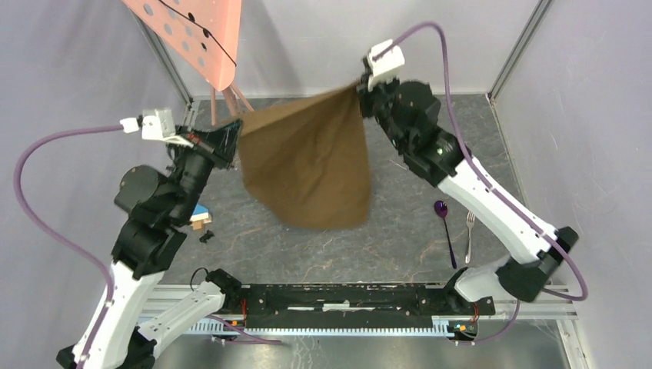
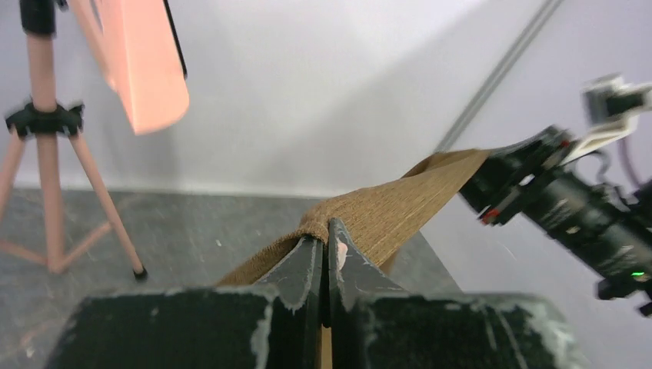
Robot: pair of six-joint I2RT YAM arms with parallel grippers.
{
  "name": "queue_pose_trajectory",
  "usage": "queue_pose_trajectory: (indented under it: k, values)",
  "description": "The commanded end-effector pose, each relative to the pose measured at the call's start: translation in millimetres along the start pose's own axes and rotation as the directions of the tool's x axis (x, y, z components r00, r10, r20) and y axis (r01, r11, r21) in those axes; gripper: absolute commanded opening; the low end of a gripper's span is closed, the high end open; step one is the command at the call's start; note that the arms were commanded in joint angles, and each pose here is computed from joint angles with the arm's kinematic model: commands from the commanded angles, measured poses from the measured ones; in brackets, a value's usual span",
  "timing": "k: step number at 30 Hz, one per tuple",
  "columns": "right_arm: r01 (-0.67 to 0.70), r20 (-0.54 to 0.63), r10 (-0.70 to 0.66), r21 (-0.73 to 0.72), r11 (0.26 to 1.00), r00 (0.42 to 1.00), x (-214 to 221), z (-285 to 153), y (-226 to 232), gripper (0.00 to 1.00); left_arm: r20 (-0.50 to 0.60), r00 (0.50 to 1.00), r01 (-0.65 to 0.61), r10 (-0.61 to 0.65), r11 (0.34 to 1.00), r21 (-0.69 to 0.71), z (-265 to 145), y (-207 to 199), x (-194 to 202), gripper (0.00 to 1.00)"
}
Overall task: Fold the napkin into a case and place the utensils inside
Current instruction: Flatten out the crumpled napkin at the center of the board.
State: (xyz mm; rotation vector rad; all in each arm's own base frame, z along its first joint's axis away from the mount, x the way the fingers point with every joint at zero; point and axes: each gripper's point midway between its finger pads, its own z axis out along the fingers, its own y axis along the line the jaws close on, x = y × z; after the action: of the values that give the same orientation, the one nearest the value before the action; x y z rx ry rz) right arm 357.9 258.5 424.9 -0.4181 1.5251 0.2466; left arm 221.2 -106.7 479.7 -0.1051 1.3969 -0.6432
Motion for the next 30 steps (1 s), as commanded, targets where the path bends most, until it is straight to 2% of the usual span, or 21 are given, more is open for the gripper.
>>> queue_pose_trajectory:
  k: [1, 4, 5, 6, 8, 13, 15, 19, 21, 23, 25, 27, 30]
  values:
    - [0.08, 0.099, -0.101, 0.199, 0.977, 0.99, -74.7, 27.4, -53.3, 0.0, 0.242, 0.956, -0.158, 0.164, 0.986, -0.044, 37.0, -7.1, -59.0, 0.02]
    - [0.098, 0.168, -0.145, 0.263, 0.96, 0.975, -132.4, 25.9, -68.7, 0.0, 0.246, 0.947, -0.224, 0.206, 0.973, 0.048, 55.3, -31.9, -64.6, 0.02]
    - [0.105, 0.176, -0.156, 0.269, 0.957, 0.972, -140.0, 23.4, -71.0, 0.0, 0.24, 0.947, -0.236, 0.214, 0.97, 0.064, 59.6, -35.9, -63.3, 0.02]
    - [0.106, 0.184, -0.159, 0.269, 0.957, 0.97, -143.8, 15.9, -73.4, 0.0, 0.234, 0.948, -0.24, 0.217, 0.968, 0.074, 61.5, -37.8, -61.5, 0.02]
    - [0.114, 0.16, -0.158, 0.254, 0.96, 0.974, -121.1, 3.3, -72.9, 0.0, 0.205, 0.951, -0.255, 0.233, 0.963, 0.089, 60.9, -35.9, -48.4, 0.02]
    - [0.088, 0.051, -0.095, 0.125, 0.988, 0.994, 21.7, -46.1, -53.0, 0.0, 0.139, 0.967, -0.23, 0.213, 0.966, 0.12, 48.7, -17.7, 5.4, 0.02]
    - [0.05, 0.015, -0.051, 0.082, 0.995, 0.999, 71.9, -65.4, -45.2, 0.0, 0.069, 0.979, -0.199, 0.191, 0.972, 0.128, 42.8, -8.0, 36.4, 0.02]
    - [-0.075, -0.158, 0.064, -0.061, 0.995, 0.985, 179.0, -98.4, -12.1, 0.0, -0.138, 0.988, -0.067, 0.074, 0.996, 0.058, 18.2, 27.2, 114.9, 0.02]
    - [-0.191, -0.258, 0.139, -0.188, 0.964, 0.956, 226.5, -113.1, 21.4, 0.0, -0.201, 0.98, 0.018, -0.012, 1.0, 0.026, -3.0, 40.5, 145.4, 0.02]
    - [-0.324, -0.361, 0.206, -0.308, 0.894, 0.91, 267.6, -129.8, 57.5, 0.0, -0.239, 0.968, 0.081, -0.082, 0.997, -0.013, -20.7, 54.3, 172.2, 0.02]
    - [-0.439, -0.476, 0.245, -0.355, 0.826, 0.845, 302.1, -146.3, 82.4, 0.0, -0.266, 0.953, 0.12, -0.145, 0.987, -0.111, -36.4, 75.5, 193.4, 0.02]
    - [-0.511, -0.565, 0.249, -0.37, 0.776, 0.787, 327.9, -160.4, 97.6, 0.0, -0.292, 0.94, 0.134, -0.178, 0.977, -0.164, -49.1, 89.2, 211.9, 0.02]
    - [-0.545, -0.652, 0.183, -0.41, 0.731, 0.736, 351.2, -178.8, 111.2, 0.01, -0.335, 0.913, 0.142, -0.234, 0.95, -0.278, -66.3, 111.2, 237.0, 0.02]
